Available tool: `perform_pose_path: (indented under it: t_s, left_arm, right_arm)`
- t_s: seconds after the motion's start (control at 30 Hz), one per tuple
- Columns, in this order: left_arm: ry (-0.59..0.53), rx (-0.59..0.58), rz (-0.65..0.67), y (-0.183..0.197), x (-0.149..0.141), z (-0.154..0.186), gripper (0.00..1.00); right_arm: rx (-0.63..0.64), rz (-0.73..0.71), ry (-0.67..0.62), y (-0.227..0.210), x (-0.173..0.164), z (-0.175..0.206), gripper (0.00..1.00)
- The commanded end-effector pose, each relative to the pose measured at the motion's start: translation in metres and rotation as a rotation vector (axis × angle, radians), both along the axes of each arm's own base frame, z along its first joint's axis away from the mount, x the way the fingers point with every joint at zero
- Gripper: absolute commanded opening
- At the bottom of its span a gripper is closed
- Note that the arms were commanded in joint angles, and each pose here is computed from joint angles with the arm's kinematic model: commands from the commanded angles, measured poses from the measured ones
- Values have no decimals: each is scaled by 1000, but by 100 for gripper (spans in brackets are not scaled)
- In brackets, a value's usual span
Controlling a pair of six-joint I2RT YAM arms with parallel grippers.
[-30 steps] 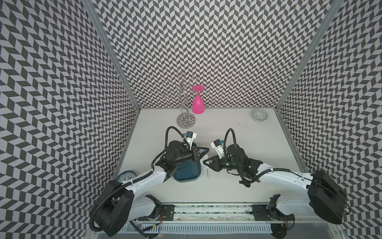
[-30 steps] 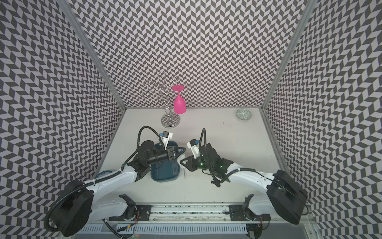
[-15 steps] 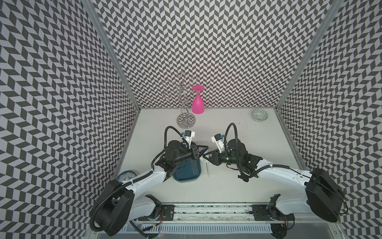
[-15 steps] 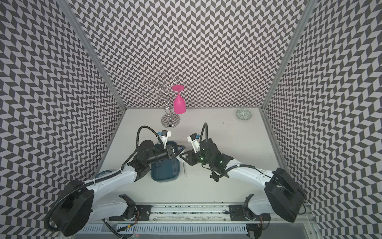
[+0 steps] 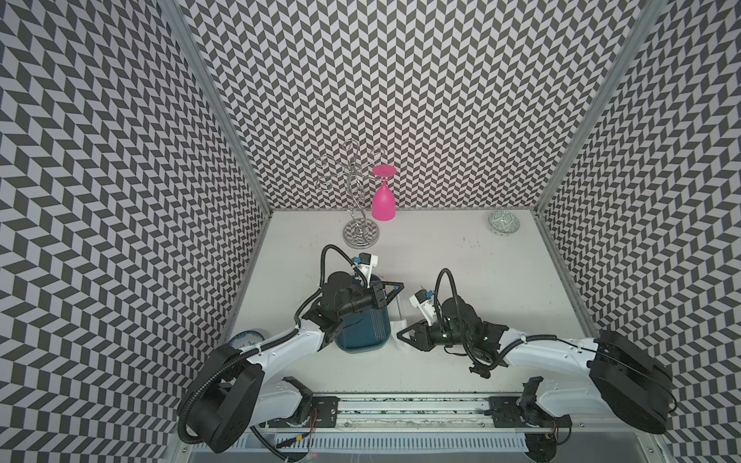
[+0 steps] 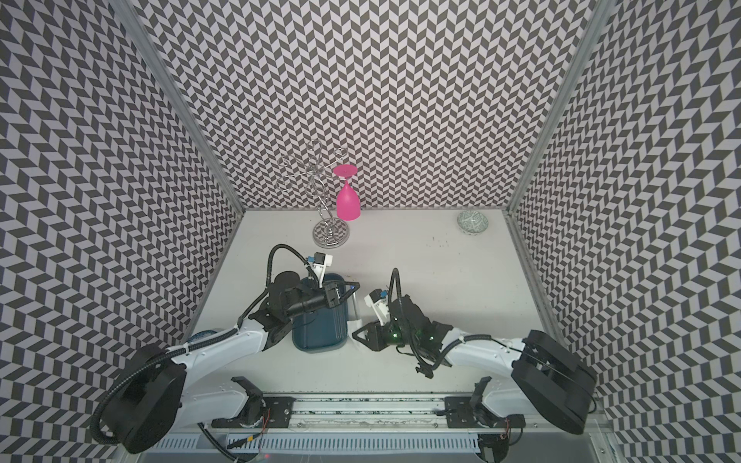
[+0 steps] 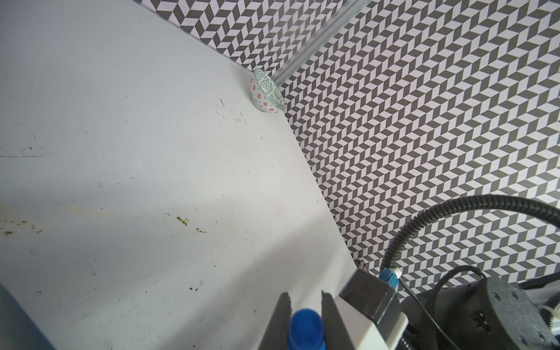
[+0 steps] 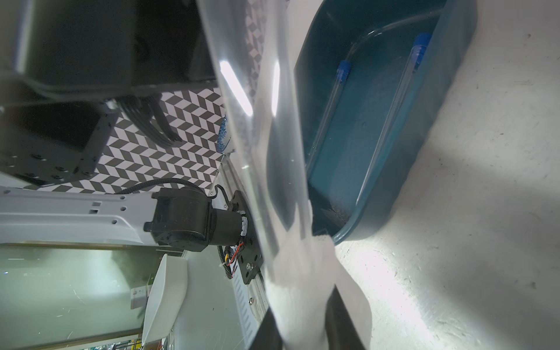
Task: Wipe the exteriors of test tubes
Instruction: Wipe the dirt from the test tube.
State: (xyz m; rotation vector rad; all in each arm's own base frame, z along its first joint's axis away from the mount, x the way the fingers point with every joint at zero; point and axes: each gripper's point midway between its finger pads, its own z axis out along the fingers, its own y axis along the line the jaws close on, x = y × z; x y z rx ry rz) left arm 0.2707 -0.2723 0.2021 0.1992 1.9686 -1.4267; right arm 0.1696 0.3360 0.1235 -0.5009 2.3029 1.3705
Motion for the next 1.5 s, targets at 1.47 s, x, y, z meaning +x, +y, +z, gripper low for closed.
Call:
perform_pose_path:
  t_s: [1.47]
  left_arm:
    - [-32, -32, 9, 5, 2, 14, 17]
  right_arm:
    - [110, -3, -198, 37, 61, 82, 19]
